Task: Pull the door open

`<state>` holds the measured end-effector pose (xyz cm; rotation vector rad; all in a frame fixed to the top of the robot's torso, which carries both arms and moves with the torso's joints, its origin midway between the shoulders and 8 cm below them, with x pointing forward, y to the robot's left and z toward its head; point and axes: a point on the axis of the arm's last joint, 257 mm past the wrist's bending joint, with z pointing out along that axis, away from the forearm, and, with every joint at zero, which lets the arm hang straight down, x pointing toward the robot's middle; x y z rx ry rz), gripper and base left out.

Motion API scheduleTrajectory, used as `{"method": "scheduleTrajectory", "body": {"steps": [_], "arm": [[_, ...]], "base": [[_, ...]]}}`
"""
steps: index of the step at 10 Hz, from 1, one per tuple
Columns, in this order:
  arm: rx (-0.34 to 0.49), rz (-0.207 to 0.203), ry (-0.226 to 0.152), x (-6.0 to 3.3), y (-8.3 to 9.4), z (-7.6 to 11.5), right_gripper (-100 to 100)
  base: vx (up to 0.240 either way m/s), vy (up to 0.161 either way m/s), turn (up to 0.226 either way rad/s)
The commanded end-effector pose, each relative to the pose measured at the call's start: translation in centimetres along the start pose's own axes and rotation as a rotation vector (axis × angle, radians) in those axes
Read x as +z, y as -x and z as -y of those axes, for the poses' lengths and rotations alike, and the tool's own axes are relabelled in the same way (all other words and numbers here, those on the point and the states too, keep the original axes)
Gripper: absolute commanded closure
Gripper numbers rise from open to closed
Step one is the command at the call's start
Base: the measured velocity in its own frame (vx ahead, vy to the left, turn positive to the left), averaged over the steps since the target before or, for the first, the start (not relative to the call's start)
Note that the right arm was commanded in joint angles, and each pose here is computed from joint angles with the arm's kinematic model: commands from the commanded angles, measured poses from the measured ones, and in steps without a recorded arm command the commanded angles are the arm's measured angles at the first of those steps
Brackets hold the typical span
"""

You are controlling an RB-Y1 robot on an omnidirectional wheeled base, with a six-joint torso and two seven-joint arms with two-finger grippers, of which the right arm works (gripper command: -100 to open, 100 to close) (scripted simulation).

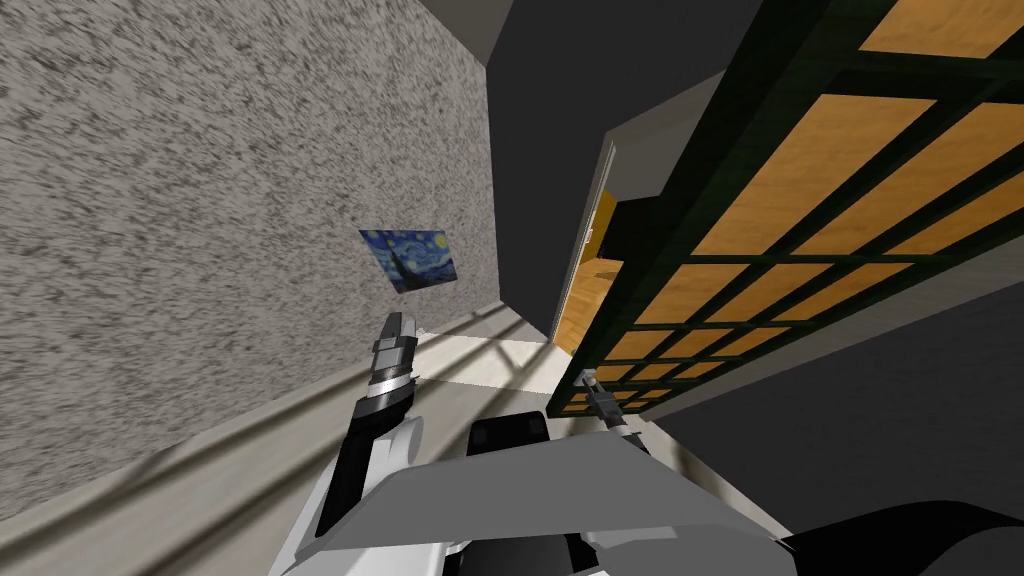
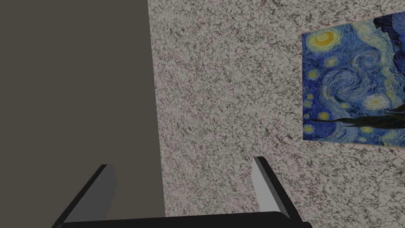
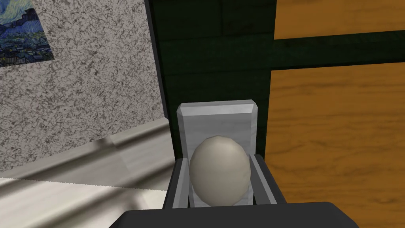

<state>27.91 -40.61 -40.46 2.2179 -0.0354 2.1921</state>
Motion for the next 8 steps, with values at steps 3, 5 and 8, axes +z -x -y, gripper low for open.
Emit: {"method": "scheduleTrajectory", "body": {"steps": [3, 5, 8], "arm": [[0.0, -0.008, -0.028, -0.59, -0.28, 0.03, 100], [0.0, -0.01, -0.04, -0.88, -0.37, 0.01, 100], [0.0, -0.003, -0.047, -1.08, -0.17, 0.07, 100]], "base": [[-0.209, -0.052, 0.137], [-0.189, -0.033, 0.123], [-0.15, -0.027, 0.069]]}}
